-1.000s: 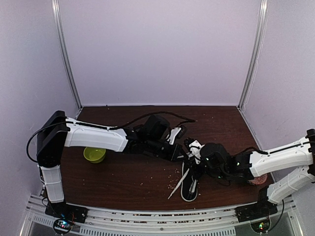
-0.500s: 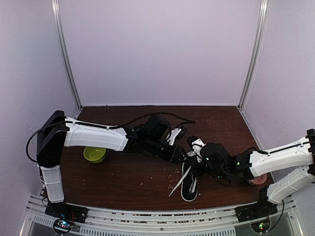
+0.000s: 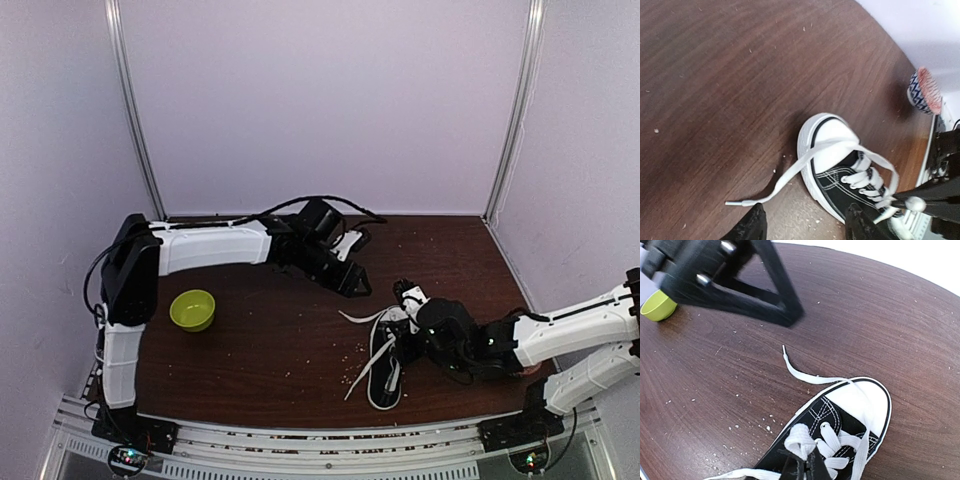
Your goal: Tie the shoes
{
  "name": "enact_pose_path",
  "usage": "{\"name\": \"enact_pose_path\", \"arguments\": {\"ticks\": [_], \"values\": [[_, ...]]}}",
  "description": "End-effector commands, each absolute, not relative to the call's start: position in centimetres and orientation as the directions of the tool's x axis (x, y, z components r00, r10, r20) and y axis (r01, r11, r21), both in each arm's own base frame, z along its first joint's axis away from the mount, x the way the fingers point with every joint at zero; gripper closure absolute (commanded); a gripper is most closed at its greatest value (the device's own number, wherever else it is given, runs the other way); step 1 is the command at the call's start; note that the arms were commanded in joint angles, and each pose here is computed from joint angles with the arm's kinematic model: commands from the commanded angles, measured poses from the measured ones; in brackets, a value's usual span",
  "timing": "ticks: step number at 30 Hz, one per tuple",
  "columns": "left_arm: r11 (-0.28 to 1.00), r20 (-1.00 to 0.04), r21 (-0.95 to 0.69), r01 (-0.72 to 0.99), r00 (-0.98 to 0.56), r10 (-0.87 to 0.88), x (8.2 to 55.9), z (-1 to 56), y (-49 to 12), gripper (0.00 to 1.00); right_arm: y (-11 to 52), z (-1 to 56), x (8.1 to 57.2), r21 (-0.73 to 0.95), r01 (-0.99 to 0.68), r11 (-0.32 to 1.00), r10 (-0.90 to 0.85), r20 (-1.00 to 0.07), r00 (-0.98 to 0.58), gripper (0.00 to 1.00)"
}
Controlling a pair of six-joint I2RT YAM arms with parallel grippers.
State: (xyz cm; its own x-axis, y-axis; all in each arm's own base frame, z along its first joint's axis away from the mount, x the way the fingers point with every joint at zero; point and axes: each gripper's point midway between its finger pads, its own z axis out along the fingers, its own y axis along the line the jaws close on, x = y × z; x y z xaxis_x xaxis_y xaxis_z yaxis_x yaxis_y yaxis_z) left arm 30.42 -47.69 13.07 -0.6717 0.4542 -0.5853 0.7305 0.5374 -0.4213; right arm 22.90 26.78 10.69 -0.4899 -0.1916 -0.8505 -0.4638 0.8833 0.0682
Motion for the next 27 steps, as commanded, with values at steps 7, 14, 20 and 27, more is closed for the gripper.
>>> {"name": "enact_pose_path", "arguments": {"ticks": [7, 14, 20, 27], "values": [[0.42, -0.517, -0.483, 0.768, -0.637, 0.572, 30.1, 8.9, -51.4, 0.4, 26.4, 11.4, 23.0, 0.112, -0.441, 0.891, -0.128, -0.868, -0.48, 1.0], [0.406, -0.511, -0.523, 0.75, -0.657, 0.555, 31.0, 7.4, -52.3, 0.38, 26.6, 11.1, 23.0, 0.122, -0.446, 0.887, -0.126, -0.864, -0.487, 1.0], [0.355, -0.516, -0.569, 0.742, -0.658, 0.549, 31.0, 6.9, -53.7, 0.38, 26.9, 11.0, 23.0, 0.125, -0.448, 0.885, -0.125, -0.863, -0.489, 1.0], [0.348, -0.511, -0.578, 0.738, -0.66, 0.552, 31.2, 5.9, -54.2, 0.39, 27.0, 10.9, 23.0, 0.122, -0.452, 0.884, -0.133, -0.86, -0.493, 1.0]]}}
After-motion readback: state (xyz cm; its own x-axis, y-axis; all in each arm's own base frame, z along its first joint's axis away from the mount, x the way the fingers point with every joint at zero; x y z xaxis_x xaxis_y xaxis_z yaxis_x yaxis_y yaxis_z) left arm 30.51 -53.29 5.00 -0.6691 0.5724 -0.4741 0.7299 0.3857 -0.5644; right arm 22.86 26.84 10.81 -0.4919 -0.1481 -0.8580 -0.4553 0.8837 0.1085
